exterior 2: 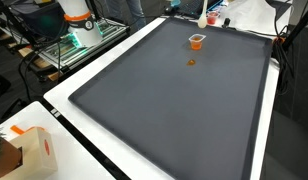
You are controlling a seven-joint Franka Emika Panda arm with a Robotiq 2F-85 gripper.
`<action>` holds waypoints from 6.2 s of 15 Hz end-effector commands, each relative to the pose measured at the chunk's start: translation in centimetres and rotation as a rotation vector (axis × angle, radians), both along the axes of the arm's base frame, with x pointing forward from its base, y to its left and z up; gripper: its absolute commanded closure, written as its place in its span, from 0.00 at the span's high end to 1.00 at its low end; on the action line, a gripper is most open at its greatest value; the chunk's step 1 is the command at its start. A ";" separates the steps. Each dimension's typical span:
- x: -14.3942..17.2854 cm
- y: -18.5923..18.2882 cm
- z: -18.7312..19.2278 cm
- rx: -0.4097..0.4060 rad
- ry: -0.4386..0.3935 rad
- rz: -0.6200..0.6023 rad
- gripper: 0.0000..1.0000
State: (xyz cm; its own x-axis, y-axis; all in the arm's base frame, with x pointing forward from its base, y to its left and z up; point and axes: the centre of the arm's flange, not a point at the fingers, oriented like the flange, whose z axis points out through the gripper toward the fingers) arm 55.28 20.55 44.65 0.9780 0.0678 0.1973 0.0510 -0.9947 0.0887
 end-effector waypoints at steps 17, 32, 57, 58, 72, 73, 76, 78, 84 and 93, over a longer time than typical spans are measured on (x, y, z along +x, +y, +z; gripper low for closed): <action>2.7 -4.9 -2.3 0.283 -0.010 0.212 0.03; 3.9 -11.8 -9.5 0.837 0.100 0.330 0.03; 2.0 -15.4 -14.1 0.865 0.242 0.234 0.03; 2.0 -15.6 -14.0 0.857 0.236 0.227 0.03; 2.0 -17.7 -12.2 0.674 0.160 0.103 0.03; 1.9 -17.8 -11.9 0.649 0.157 0.092 0.03; 1.7 -17.8 -10.8 0.587 0.154 0.070 0.03; 1.4 -17.6 -10.0 0.543 0.147 0.059 0.03; 0.3 -15.5 -6.7 0.408 0.108 0.055 0.03; -2.0 -12.1 0.3 0.248 0.021 0.089 0.03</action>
